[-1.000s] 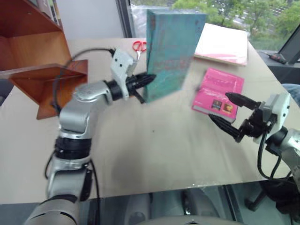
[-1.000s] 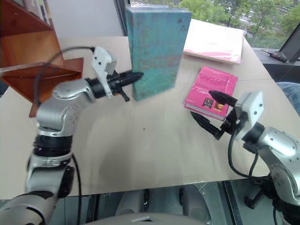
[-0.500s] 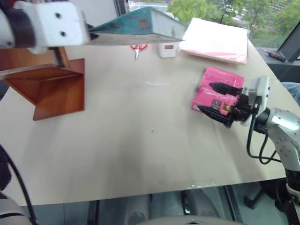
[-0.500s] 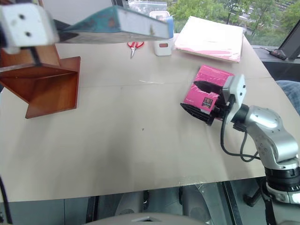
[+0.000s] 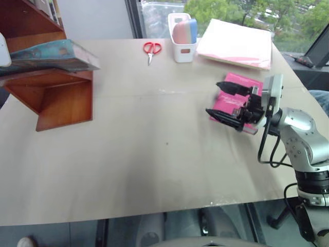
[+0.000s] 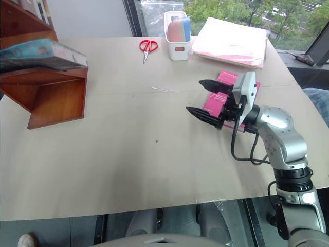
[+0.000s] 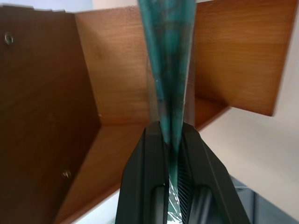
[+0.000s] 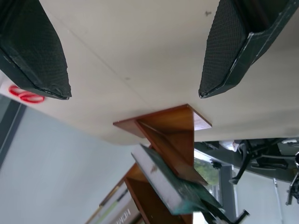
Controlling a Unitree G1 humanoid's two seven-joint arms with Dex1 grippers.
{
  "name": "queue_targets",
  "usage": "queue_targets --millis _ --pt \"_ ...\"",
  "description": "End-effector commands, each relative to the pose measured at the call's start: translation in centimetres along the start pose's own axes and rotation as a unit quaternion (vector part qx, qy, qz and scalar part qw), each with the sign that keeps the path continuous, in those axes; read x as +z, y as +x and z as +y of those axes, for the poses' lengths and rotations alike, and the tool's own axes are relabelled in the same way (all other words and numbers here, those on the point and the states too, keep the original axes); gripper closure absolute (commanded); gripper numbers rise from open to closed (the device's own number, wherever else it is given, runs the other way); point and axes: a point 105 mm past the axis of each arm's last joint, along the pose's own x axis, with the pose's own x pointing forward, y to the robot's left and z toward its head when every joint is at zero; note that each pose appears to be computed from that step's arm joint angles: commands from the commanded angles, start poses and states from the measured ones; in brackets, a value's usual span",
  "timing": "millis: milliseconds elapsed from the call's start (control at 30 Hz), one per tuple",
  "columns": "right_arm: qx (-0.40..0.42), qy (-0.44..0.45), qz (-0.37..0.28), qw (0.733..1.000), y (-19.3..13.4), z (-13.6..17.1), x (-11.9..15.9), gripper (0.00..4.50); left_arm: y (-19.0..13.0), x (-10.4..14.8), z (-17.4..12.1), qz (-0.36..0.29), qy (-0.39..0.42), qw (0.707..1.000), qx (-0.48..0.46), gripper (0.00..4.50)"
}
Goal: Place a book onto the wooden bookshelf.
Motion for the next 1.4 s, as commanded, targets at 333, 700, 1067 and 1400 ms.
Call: queue_targets --millis 333,700,1067,1400 --pt "0.017 -0.023 -0.084 0.996 1.8 0.0 4.7 0.0 1.7 -1.3 -1.1 -0.025 -0.023 0.999 0.009 4.43" --pt "0.031 0.001 -0.104 0.994 2.6 0.3 4.8 0.0 1.6 -1.1 -1.0 -0.043 -0.035 0.998 0.031 2.82" --pt "0.049 0.028 -0.052 0.997 0.9 0.5 3.4 0.0 -4.8 6.4 -0.8 -0.364 -0.177 0.904 0.139 0.85" --pt "0.043 0.065 0.043 0.996 -0.6 2.9 -0.1 0.0 -4.3 19.7 -8.4 -0.568 -0.419 0.705 -0.068 0.85"
